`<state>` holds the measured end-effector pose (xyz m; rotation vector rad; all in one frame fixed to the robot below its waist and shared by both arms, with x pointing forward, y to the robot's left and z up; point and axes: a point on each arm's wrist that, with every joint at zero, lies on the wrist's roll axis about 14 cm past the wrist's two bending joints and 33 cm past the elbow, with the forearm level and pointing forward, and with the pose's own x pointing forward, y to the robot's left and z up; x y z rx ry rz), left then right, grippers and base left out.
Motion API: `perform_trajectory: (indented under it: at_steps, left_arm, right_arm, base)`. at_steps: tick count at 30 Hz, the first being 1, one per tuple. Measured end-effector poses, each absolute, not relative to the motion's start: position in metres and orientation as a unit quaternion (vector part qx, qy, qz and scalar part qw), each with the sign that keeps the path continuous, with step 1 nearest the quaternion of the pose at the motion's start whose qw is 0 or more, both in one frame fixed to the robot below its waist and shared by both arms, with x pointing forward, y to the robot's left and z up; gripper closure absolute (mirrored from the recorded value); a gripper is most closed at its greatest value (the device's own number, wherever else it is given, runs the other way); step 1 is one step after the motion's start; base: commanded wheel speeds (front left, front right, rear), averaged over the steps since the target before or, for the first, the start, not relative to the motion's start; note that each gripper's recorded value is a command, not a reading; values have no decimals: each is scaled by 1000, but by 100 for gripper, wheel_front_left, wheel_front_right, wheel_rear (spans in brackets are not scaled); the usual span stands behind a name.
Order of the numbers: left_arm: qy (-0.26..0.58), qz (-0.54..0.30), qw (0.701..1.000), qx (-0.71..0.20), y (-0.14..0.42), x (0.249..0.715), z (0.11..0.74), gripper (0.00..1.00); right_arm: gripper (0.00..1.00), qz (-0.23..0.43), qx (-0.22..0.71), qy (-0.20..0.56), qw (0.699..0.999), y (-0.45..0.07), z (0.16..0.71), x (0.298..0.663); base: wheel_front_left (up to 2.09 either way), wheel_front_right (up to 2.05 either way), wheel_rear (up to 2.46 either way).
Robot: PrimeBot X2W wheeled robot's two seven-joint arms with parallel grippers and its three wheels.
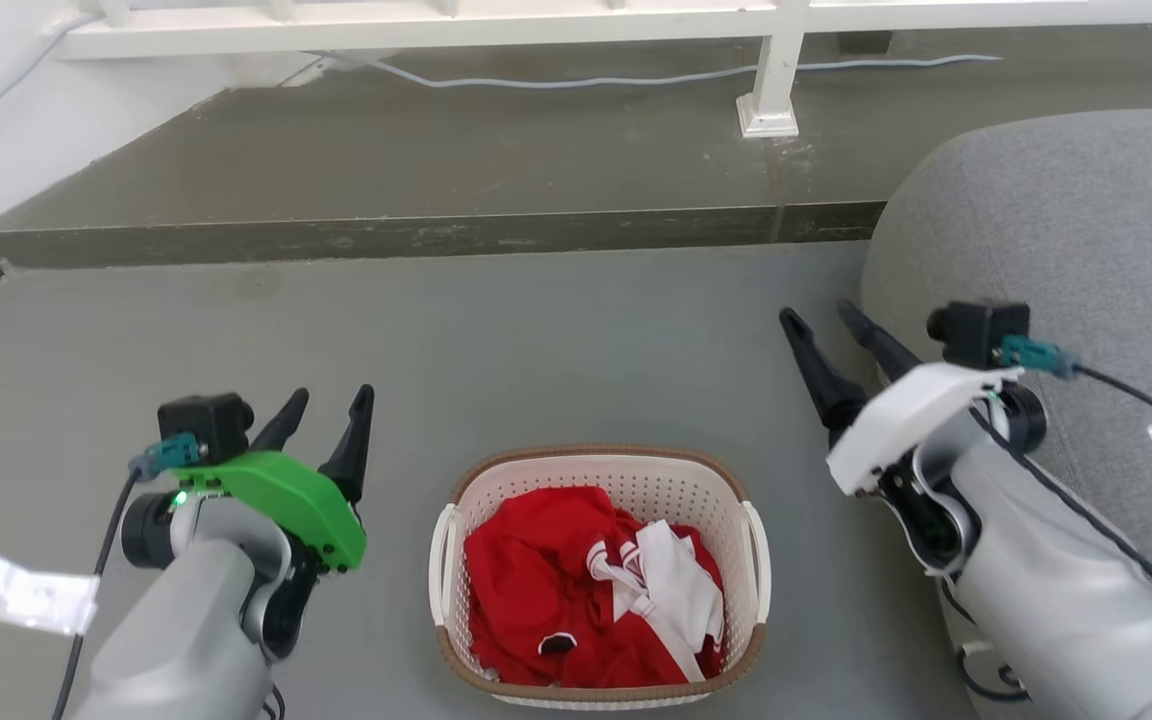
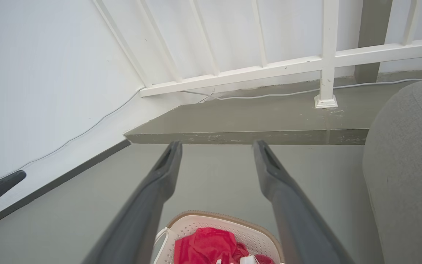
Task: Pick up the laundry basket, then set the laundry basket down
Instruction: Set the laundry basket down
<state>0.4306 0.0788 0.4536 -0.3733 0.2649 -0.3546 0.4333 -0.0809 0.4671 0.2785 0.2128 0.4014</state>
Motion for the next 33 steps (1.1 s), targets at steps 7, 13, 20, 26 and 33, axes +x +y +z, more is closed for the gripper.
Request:
perform_trajectory:
  at_steps: [7,13,20,26,33]
  left_arm:
    - [93,-157,966,-183,91,428,470,0]
    - [61,-141,970,-189,102,423,483,0]
    - [39,-126,975,-180,112,414,488,0]
    - [32,-111,976,-185,119,405,488,0]
    - [27,-105,978,-179,121,396,487,0]
  right_arm:
    - [0,170,135,72,973,-97,479,428]
    - [0,151,122,40,980,-109,492,423]
    - [0,115,116,24,986,-128,495,415]
    - [0,108,109,18,988,-132,494,407]
    - [0,103,108,19,989,-131,491,400]
  base:
    - [0,0,0]
    - [0,0,0]
    - [0,0,0]
    - [0,0,0]
    - [0,0,0]
